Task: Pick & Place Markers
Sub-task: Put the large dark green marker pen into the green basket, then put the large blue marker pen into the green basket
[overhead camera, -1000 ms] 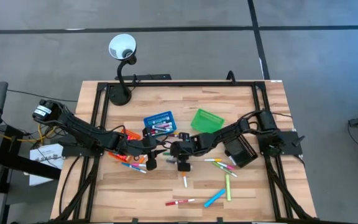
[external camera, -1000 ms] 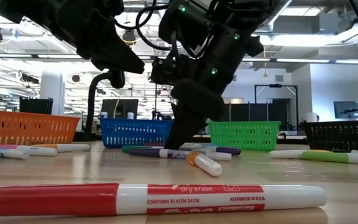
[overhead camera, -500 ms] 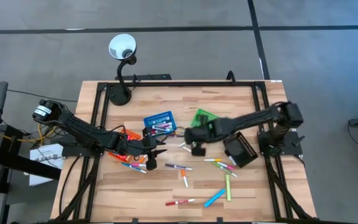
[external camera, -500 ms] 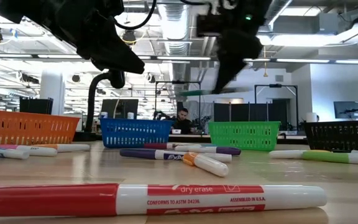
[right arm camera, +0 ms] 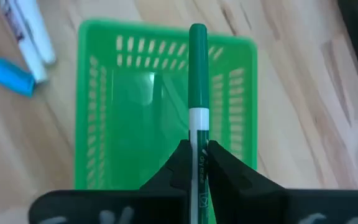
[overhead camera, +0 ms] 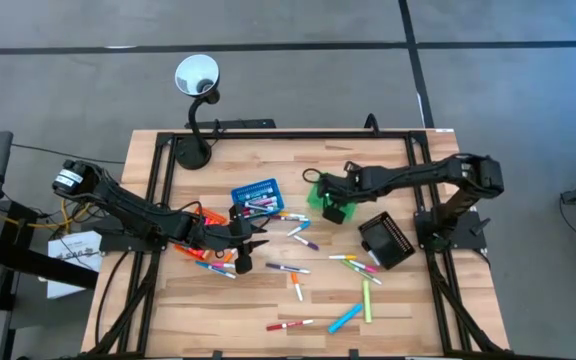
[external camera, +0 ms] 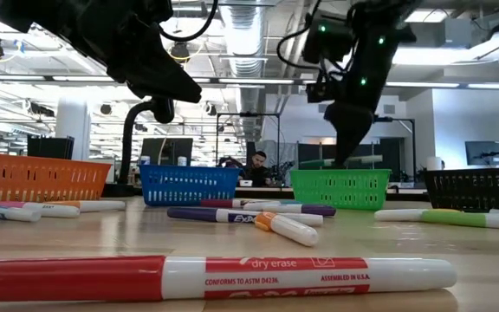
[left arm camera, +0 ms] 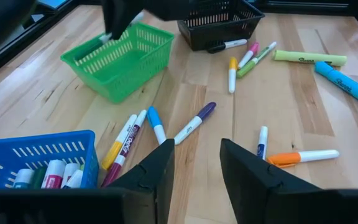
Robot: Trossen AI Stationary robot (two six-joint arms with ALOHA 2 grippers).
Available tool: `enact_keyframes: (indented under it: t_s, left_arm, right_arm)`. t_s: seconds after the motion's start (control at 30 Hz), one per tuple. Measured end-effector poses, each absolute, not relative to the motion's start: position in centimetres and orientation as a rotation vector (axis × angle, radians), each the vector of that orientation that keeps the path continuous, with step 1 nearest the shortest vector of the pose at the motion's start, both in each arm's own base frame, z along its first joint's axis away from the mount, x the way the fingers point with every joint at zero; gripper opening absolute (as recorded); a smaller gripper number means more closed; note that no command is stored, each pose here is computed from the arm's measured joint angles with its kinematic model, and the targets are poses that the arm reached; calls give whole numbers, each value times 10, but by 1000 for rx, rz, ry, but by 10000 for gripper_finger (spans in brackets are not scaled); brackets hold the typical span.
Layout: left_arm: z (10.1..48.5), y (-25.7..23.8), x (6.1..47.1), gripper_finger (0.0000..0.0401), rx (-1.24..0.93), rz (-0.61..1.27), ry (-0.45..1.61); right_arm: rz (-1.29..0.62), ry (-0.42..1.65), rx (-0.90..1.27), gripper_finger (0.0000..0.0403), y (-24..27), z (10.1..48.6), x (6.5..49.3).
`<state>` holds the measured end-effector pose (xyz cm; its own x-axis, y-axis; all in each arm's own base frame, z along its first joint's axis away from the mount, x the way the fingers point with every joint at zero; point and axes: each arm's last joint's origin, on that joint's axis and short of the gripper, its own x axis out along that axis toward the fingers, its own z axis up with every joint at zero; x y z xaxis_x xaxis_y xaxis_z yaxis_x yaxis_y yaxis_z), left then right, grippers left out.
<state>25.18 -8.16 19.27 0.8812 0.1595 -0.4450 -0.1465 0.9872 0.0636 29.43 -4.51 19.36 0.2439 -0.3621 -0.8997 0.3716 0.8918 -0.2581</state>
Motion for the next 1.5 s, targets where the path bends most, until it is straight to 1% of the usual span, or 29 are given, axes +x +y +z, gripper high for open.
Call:
enact_keyframes:
  t_s: [0.17,0.3,0.47,0.53,0.67,0.83,0.97,1.1,1.23,1.3,1.37,1.5]
  left_arm:
    - [193,-82,252,126,28,159,466]
    - [193,-82,252,126,28,159,466]
    - [193,-82,252,126,28,159,466]
    - [193,-82,252,126,28,159,465]
    - [193,-82,252,126,28,159,466]
    - [193,-82,252,126,28,159,465]
    - [193,-82,252,126,28,160,466]
    - [193,-81,252,126,28,160,466]
    - [193,-81,252,126,28,160,466]
    - [193,-81,252,126,28,160,466]
    - [193,-81,252,126,28,160,465]
    - [193,-82,252,126,28,160,466]
  right_arm:
    - [-461,1201,65,40,-55,185,293]
    - [-420,1227,112,36,-58,173,294]
    - [-423,1297,102,33,-59,151,300]
    - [-424,1308,99,45,-59,148,302]
    - [-427,1299,94,83,-59,152,305]
    - [-445,1294,80,128,-59,167,303]
    - [-423,1293,64,153,-51,187,304]
    - [-387,1221,62,166,-32,208,309]
    - [-264,1083,68,170,2,218,323]
    - [-184,997,68,170,24,217,334]
    - [-122,953,34,168,47,211,341]
    - [-49,881,-18,160,88,191,353]
